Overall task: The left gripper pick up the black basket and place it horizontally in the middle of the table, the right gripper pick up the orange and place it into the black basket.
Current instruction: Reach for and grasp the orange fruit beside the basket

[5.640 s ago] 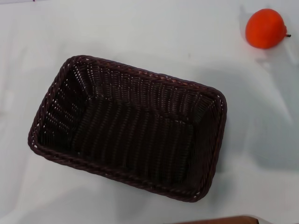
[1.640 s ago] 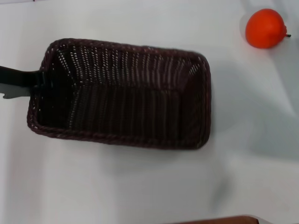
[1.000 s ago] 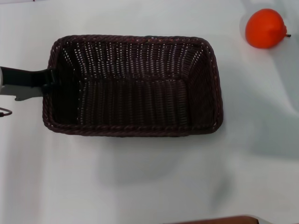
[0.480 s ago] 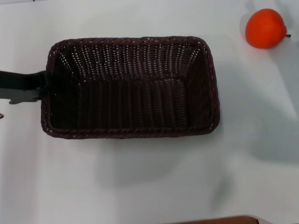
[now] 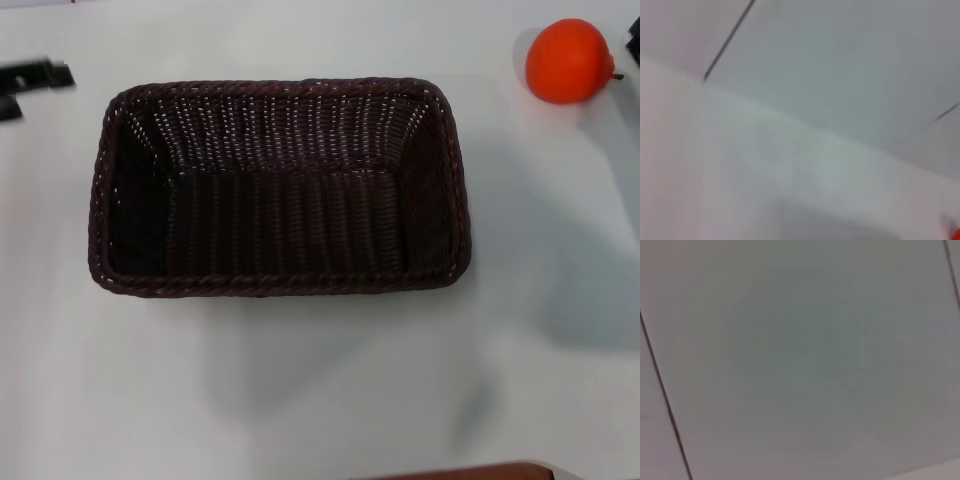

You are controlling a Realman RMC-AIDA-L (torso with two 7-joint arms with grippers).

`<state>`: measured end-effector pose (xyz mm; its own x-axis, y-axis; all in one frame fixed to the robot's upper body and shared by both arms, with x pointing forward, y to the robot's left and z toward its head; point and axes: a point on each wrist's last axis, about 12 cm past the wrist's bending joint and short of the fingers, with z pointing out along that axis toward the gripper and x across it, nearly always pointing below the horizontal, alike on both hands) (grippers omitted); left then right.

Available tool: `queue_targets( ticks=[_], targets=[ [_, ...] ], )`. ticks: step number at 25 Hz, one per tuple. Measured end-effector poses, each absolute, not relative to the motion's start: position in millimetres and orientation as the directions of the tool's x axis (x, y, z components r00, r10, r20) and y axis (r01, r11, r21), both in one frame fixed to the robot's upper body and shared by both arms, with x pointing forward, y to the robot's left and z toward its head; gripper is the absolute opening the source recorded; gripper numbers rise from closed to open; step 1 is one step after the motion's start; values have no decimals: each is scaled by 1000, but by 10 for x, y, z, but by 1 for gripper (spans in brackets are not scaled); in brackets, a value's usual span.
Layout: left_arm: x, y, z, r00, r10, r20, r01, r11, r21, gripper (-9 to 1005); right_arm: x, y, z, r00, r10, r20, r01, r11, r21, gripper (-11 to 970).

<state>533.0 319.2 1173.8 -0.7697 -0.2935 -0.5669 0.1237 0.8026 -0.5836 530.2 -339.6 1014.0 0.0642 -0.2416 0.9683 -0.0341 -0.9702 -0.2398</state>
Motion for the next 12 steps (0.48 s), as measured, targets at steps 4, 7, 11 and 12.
queue_targets(
  ticks=[4, 7, 11, 12],
  targets=[
    [5310, 3245, 11743, -684, -316, -658, 207, 781, -590, 863, 5410, -3331, 10126, 125, -215, 968, -11, -976, -216, 786],
    [5302, 3210, 11709, -626, -336, -703, 280, 745, -605, 882, 5484, -3285, 10150, 138, -200, 970, 8, -979, -203, 772],
    [5308, 3174, 11684, -584, -353, -731, 338, 713, -614, 900, 5577, -3215, 10166, 164, -183, 969, 26, -981, -190, 753],
    [5308, 3171, 11682, -577, -355, -736, 348, 708, -614, 900, 5596, -3197, 10160, 178, -178, 968, 28, -982, -186, 749]
  ],
)
